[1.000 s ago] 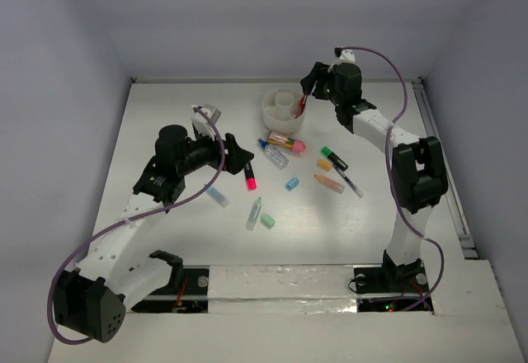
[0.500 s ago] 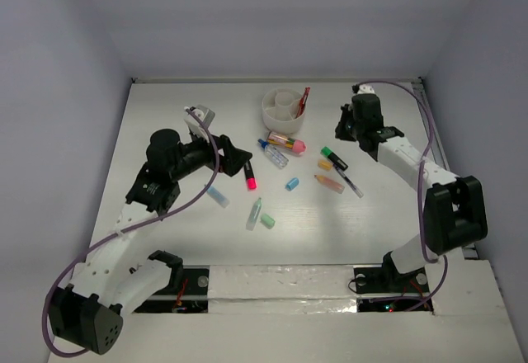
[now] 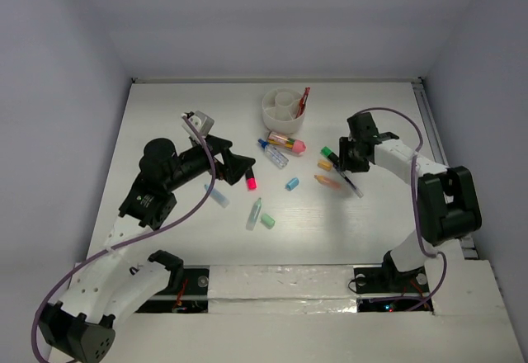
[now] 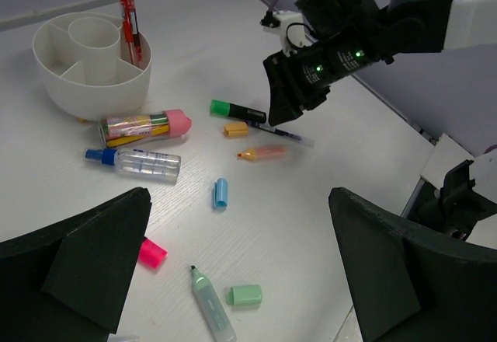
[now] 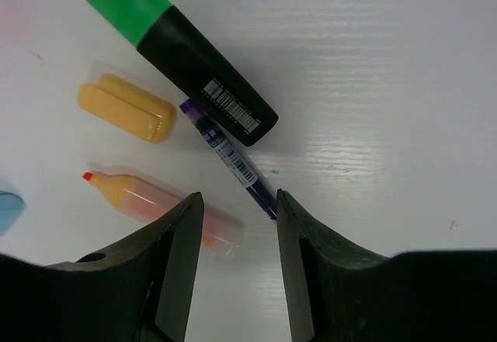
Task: Sort the stationery into containers
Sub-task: Pick up the pen from the center of the board.
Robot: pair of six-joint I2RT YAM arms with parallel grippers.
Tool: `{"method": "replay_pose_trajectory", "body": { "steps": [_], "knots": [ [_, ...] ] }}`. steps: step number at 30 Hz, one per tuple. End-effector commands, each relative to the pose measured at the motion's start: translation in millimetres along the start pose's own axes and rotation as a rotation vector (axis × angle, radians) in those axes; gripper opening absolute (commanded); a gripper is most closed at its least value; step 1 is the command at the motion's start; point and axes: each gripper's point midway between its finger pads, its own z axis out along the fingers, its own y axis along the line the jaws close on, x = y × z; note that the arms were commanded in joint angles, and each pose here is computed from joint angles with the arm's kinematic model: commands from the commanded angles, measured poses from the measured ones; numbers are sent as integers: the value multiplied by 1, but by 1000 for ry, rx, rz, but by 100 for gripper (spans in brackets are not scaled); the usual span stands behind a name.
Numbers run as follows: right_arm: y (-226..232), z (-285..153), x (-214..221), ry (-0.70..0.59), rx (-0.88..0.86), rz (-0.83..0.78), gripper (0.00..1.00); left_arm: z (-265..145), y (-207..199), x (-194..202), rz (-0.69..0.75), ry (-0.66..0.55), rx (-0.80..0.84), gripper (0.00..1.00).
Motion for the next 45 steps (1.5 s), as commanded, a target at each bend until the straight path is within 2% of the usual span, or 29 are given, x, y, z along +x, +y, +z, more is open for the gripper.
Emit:
{"method": "replay_pose_trajectory", "body": {
  "steps": [1, 6, 10, 15, 16, 24, 30, 34, 39, 41, 45],
  "knots": [
    [4, 10, 11, 73, -32, -45, 48, -3, -11, -18, 33, -58, 24, 99],
    [6, 23, 12, 113, -29, -57, 43, -3, -13, -18, 39, -56, 29, 99],
    [6, 27, 18, 142, -30, -64, 29, -2, -11, -17, 36, -51, 24, 99],
    [7, 26, 22, 156, -41, -80, 18, -2, -11, -17, 36, -49, 21, 99],
    [9, 25, 22, 160, -59, -82, 13, -2, -11, -17, 36, -49, 21, 99],
    [31, 12, 15, 136, -177, -124, 2, 0, -8, -15, 33, -41, 12, 99],
    [40, -35, -19, -1, -211, -133, 0, 4, -6, -9, 21, -21, 13, 98],
    [72, -82, -46, -143, -348, -152, 0, 9, -6, -4, 6, 2, 33, 90],
    [173, -151, -79, -389, -673, -193, 0, 18, -5, 7, -20, 42, 56, 80],
    [212, -180, -97, -500, -798, -169, 0, 21, -3, 11, -31, 57, 55, 78],
    [275, -219, -110, -628, -1016, -120, 0, 24, 1, 15, -35, 70, 47, 76]
  ]
}}
